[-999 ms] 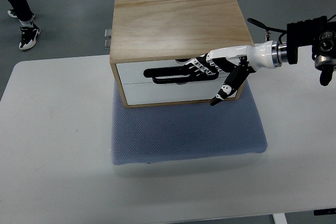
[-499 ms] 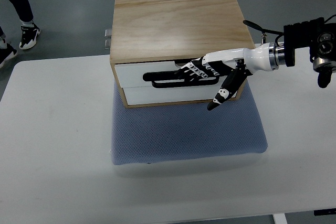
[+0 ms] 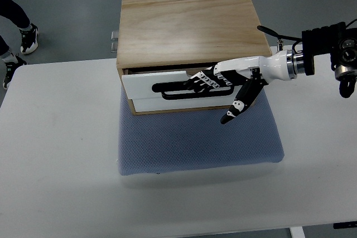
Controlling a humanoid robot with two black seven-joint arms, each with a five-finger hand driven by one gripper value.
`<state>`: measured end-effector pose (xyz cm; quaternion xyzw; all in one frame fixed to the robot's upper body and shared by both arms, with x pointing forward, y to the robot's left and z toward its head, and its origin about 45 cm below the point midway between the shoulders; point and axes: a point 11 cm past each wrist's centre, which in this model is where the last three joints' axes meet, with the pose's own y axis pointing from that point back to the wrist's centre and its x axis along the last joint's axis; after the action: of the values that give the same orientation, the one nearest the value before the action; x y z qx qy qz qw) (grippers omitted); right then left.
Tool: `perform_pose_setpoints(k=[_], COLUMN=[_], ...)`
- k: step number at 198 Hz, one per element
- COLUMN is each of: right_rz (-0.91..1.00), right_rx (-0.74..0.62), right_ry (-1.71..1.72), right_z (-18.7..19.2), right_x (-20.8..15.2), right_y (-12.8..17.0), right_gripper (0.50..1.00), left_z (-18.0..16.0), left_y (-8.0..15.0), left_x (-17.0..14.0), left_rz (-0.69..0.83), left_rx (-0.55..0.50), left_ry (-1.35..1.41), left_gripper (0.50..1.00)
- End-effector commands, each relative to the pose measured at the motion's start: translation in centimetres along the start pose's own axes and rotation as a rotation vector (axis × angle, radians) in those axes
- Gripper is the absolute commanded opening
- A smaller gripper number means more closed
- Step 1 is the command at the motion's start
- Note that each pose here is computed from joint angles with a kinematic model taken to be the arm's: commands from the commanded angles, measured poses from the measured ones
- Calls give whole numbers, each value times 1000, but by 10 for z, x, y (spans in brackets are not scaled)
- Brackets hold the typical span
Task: Open wood drawer with right hand
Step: 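Pull the upper drawer toward the robot with the right hand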
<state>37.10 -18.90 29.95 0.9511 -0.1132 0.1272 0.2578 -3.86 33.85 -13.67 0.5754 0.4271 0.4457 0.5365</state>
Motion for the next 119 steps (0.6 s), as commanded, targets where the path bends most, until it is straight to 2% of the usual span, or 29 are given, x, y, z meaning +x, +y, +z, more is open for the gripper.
perform_pose_setpoints(k=[1,119], right_rz=[-3,-56], right_rx=[-4,-14], right_ry=[1,2], right_z=[1,1], right_x=[-2,-24], right_y=[1,10], right_gripper=[944,944], left_z=[0,0], left_y=[0,0], left_x=[0,0], left_rz=[0,0], left_rx=[0,0], left_ry=[0,0], left_gripper=[1000,1000])
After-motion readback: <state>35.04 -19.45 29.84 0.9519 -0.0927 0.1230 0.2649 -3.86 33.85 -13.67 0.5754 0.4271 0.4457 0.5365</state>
